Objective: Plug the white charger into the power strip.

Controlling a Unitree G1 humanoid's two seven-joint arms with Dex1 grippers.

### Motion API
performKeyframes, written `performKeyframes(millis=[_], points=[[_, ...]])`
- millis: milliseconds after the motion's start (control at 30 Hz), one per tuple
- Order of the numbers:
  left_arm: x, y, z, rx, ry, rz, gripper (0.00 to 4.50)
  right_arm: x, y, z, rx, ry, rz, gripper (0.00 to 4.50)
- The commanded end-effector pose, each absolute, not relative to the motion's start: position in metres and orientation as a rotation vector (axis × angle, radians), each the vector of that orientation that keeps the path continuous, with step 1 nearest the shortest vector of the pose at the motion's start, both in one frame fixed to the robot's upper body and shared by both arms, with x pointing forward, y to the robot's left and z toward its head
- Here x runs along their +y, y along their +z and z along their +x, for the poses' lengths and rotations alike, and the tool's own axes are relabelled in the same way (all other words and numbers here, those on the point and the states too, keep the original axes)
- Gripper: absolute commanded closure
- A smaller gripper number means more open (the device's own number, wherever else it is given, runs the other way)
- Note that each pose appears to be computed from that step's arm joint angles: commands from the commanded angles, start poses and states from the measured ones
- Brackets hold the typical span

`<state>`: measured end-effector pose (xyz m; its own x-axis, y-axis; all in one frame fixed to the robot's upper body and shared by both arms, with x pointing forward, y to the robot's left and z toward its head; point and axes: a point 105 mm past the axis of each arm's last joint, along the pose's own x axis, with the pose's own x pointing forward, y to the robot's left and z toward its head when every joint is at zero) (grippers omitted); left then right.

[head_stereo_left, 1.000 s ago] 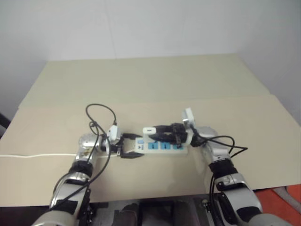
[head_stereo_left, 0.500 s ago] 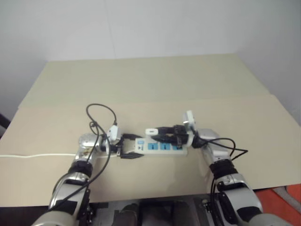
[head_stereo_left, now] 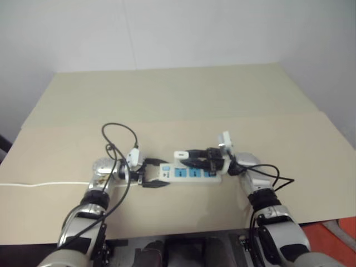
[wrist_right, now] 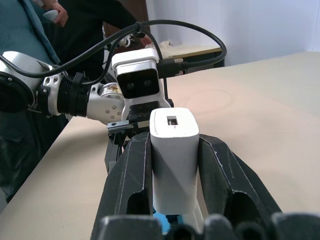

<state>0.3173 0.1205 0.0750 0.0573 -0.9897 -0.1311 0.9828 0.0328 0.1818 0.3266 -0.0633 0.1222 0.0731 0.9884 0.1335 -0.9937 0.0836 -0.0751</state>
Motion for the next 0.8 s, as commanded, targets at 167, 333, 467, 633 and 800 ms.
performKeyframes(millis=[167, 333, 467, 633, 800], points=[[0.1249, 0.0784, 0.3188, -0.039, -1.503, 0.262, 1.24, -0.0638, 0.1246, 0.3226, -0.196, 1.503, 0.028, 3.4], [0.1255, 0.0784, 0.3192, -0.039, -1.499, 0.264, 1.24, -0.0644, 0.1223, 0.3213, -0.201, 1.508, 0.011, 3.4], [0.1259, 0.0787, 0.3192, -0.041, -1.498, 0.262, 1.24, -0.0651, 0.1217, 0.3195, -0.216, 1.515, -0.013, 3.4], [0.1263, 0.0788, 0.319, -0.041, -1.497, 0.261, 1.24, -0.0649, 0.1218, 0.3186, -0.24, 1.514, -0.027, 3.4], [0.1268, 0.0786, 0.3187, -0.039, -1.499, 0.263, 1.24, -0.0633, 0.121, 0.3186, -0.244, 1.518, -0.039, 3.4]])
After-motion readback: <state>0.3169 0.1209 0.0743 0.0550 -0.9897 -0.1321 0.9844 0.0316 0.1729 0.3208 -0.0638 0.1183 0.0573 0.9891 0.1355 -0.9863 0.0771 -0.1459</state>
